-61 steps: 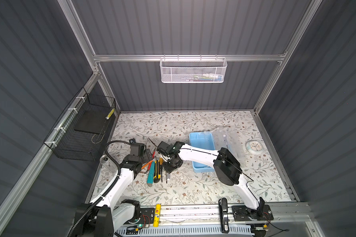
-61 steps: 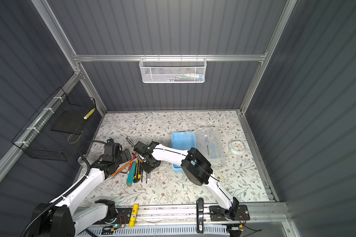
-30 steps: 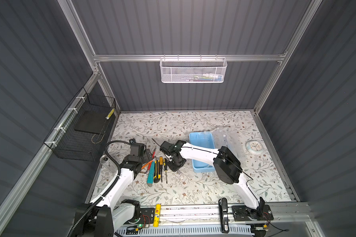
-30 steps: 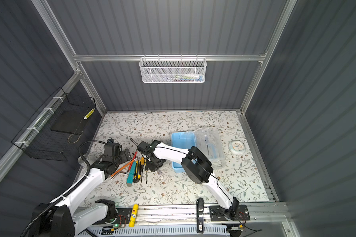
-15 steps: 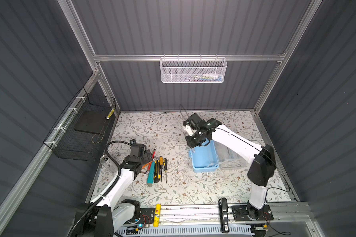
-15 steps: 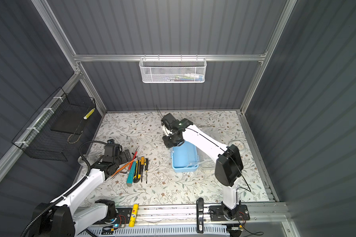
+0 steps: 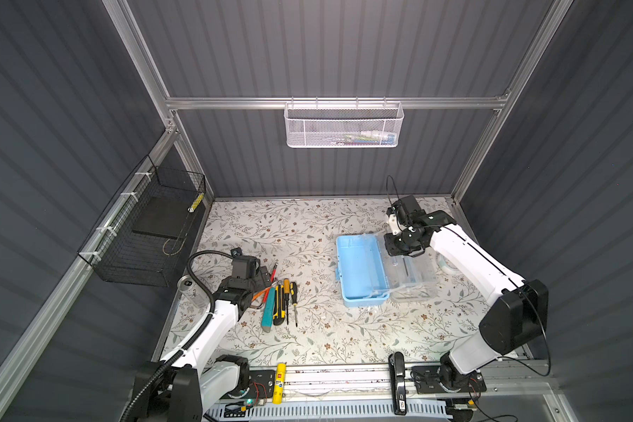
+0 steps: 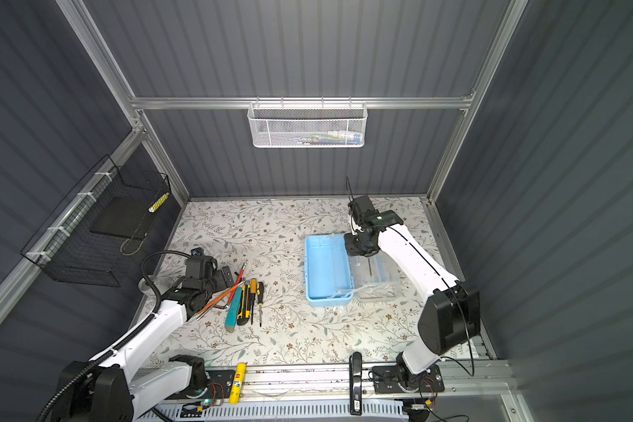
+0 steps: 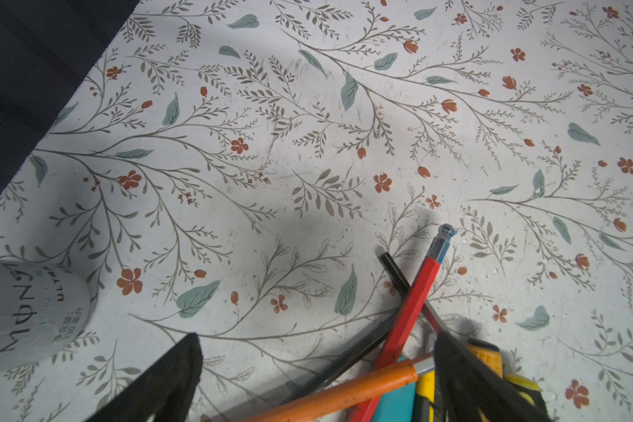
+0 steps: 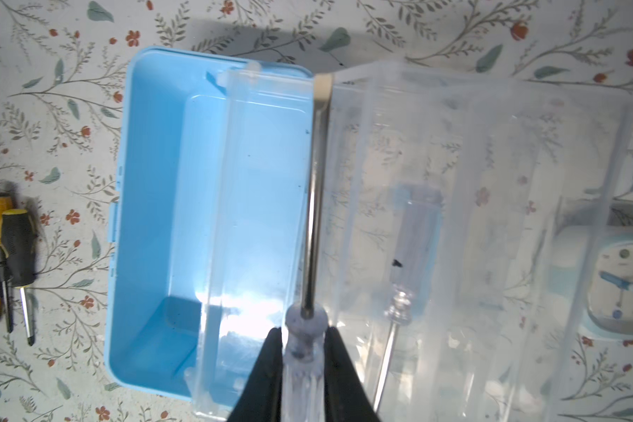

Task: Pack the tool kit
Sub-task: 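Carry the clear-handled screwdriver over the clear lid and release it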

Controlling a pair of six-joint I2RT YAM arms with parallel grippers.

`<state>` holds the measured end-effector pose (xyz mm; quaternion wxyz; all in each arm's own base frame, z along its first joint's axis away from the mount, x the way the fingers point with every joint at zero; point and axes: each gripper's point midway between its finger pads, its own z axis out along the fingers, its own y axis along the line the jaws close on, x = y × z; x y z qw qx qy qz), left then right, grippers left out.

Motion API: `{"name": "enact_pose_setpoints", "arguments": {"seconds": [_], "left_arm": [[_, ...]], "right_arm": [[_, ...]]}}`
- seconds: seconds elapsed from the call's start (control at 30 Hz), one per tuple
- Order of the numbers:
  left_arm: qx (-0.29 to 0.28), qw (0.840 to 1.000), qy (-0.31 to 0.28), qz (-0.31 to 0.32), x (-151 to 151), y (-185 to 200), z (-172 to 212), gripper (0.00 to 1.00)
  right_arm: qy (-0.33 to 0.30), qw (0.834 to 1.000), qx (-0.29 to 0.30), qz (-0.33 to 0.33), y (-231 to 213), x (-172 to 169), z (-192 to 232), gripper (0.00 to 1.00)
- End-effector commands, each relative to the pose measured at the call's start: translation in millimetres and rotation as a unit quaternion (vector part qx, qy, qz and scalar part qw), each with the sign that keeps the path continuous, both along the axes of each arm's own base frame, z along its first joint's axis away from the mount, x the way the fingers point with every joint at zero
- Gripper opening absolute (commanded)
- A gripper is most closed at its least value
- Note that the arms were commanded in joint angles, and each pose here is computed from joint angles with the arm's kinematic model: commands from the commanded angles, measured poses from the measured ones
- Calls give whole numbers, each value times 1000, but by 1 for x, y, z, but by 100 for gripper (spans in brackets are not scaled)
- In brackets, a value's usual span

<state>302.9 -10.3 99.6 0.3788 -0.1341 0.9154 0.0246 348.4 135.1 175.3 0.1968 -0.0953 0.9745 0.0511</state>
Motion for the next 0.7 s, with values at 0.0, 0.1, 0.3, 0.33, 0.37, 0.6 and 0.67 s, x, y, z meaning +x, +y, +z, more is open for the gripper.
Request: {"name": "enact_pose_setpoints", "arguments": {"seconds": [0.0, 0.1, 0.3, 0.33, 0.37, 0.6, 0.67], "left_arm": [[7, 1000, 2, -1, -1, 3, -2, 99], [7, 1000, 2, 0, 0, 3, -2, 99], [7, 1000, 6, 1, 0, 3, -4, 99], [7, 1000, 6, 1, 0, 3, -4, 99], [7, 1000, 6, 1, 0, 3, -3, 100], [7, 1000, 3, 2, -1, 3, -2, 99], [7, 1000, 2, 1, 0, 3, -1, 99]], "right_arm": [[-7, 1000, -5, -17, -16, 2, -5, 0], [-2, 1000, -3, -29, -25, 1, -13, 0], [12, 999, -7, -39, -30, -1, -30, 0], [14, 999, -9, -41, -32, -1, -32, 0], [15, 999, -11, -44, -32, -1, -33, 1], [16, 999, -16, -50, -36, 1, -43, 22], [16, 998, -17, -50, -36, 1, -42, 28]]}}
